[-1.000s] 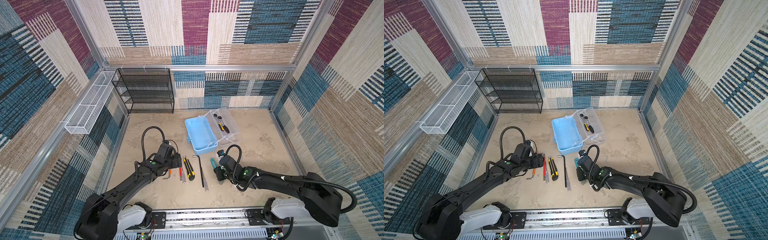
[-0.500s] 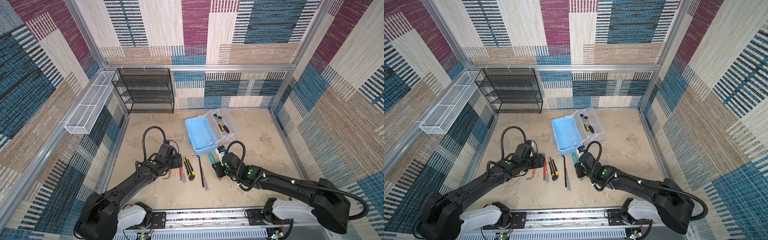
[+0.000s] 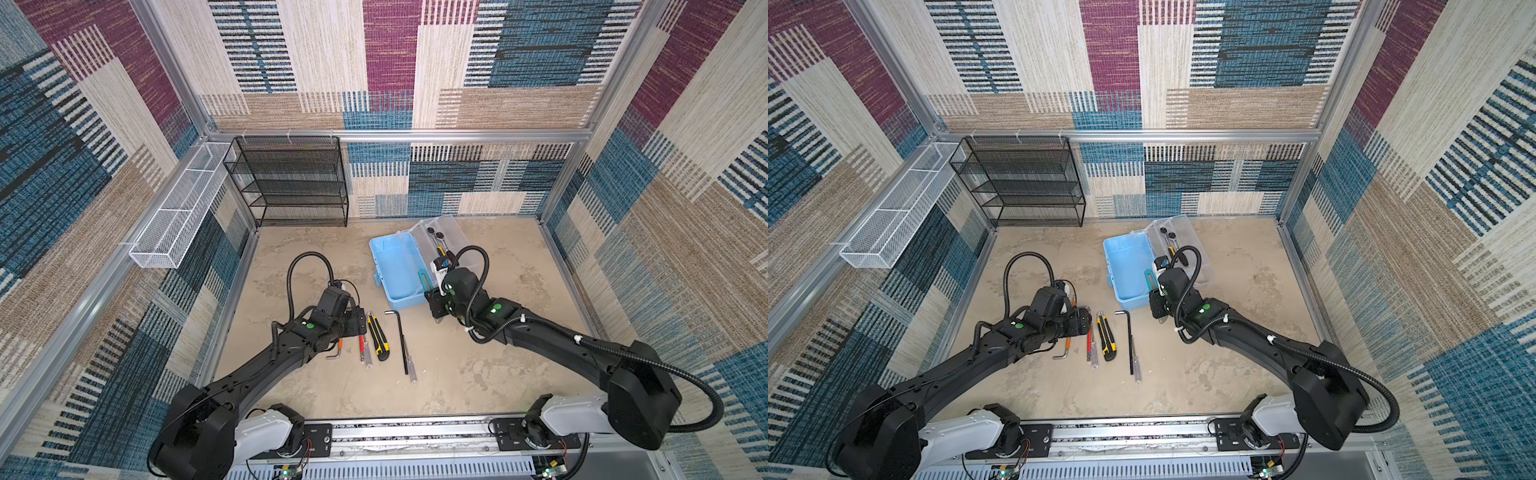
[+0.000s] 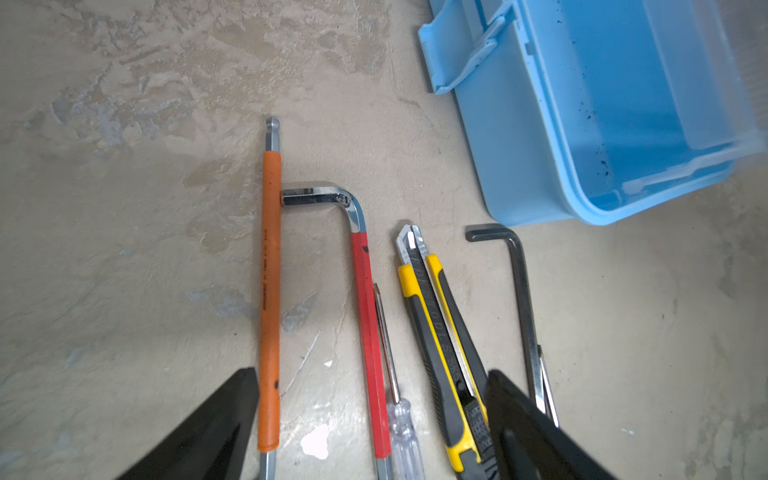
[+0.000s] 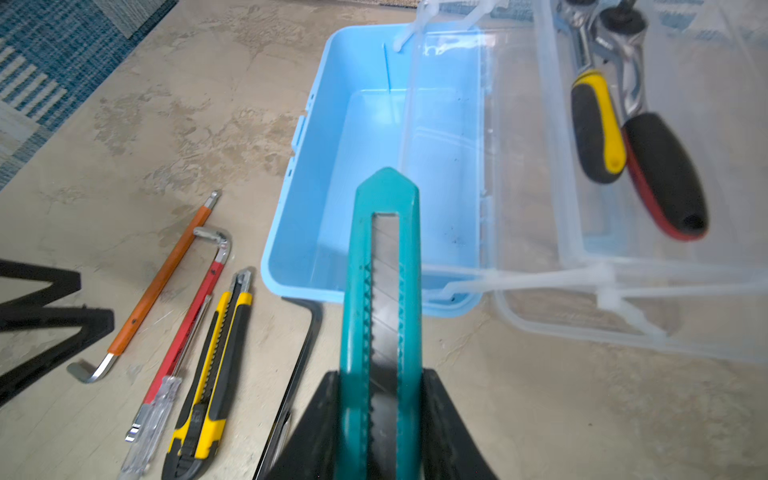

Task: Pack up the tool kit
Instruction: 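Lift the teal utility knife and carry it over the blue box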

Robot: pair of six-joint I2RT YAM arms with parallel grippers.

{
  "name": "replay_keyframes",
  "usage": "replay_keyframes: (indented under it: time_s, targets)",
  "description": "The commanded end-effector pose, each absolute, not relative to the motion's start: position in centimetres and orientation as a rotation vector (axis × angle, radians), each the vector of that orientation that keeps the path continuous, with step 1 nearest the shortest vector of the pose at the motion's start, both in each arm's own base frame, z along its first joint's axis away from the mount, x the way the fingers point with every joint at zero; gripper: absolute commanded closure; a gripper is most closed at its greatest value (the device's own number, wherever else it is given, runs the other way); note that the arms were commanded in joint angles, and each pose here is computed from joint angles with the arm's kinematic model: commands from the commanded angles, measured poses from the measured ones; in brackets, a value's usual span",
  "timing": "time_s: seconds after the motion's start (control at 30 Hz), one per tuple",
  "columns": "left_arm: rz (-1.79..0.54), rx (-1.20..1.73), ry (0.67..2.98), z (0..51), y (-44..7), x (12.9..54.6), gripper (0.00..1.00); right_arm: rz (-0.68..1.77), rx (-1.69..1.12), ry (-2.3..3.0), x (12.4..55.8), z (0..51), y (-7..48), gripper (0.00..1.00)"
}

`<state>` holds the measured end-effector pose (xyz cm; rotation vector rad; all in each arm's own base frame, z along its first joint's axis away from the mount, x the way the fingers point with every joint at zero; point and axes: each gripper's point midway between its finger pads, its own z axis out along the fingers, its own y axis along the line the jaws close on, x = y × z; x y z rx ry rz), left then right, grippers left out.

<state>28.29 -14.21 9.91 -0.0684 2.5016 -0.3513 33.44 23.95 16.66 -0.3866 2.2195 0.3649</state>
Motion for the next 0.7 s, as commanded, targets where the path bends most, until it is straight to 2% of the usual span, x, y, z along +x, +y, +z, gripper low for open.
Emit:
replay_keyframes:
  time_s: [0.0,0.27,0.67]
  targets:
    - [-0.333,-0.047,2.504,10.0,-14.2,28.3,0.11,0.293,-0.416,2.198,35.8,17.5,23.6,0.81]
    - [-0.327,-0.03,2.503,10.0,-14.3,28.2,0.11,0.242,-0.412,2.209,42.7,17.8,24.8,0.81]
    - [-0.33,-0.017,2.5,10.2,-14.4,27.9,0.09,0.094,-0.442,2.26,49.1,14.8,25.3,0.82]
